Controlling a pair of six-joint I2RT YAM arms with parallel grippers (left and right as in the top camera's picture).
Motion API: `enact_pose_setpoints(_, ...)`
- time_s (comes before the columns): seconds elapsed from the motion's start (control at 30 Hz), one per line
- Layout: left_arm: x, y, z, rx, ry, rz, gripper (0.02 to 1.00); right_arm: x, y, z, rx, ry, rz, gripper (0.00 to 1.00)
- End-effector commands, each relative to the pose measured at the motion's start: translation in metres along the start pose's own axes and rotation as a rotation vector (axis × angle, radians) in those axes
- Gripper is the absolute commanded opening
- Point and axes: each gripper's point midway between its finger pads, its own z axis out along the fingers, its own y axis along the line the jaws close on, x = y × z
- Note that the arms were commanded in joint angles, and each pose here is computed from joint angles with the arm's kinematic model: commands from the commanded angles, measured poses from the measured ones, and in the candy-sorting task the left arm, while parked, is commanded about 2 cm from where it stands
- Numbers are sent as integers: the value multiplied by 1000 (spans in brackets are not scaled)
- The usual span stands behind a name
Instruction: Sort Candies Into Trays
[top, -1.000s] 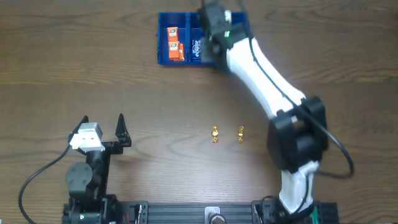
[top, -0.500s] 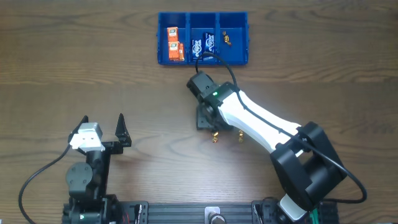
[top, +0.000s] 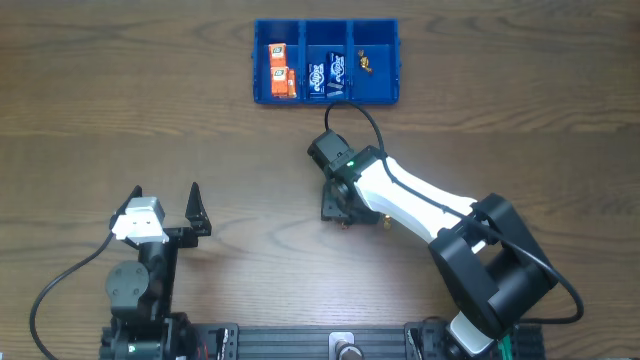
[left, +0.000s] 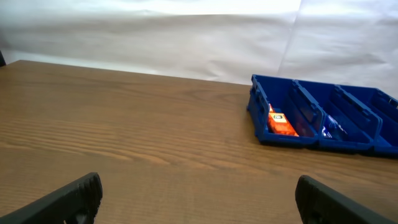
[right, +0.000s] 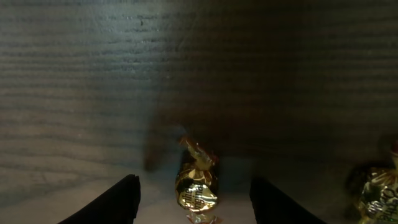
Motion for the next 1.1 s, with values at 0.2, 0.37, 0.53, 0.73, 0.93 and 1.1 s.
enact_pose_setpoints(0.2,16,1,1,-1,51,10,998,3,-7,14,63,2,23,511)
enact_pose_setpoints(0.37,16,1,1,-1,51,10,998,2,-7,15,61,1,23,272)
enact_pose_setpoints(0.53,16,1,1,-1,51,10,998,4,-6,14,61,2,19,150)
enact_pose_setpoints(0.73,16,1,1,-1,51,10,998,-13,2,-7,48,-63,3,130)
enact_pose_setpoints(0.93,16,1,1,-1,51,10,998,-96,-12,-101,26,-243,10,130)
enact_pose_setpoints(1.1,16,1,1,-1,51,10,996,-190,-28,-158,55,-435,-18,130)
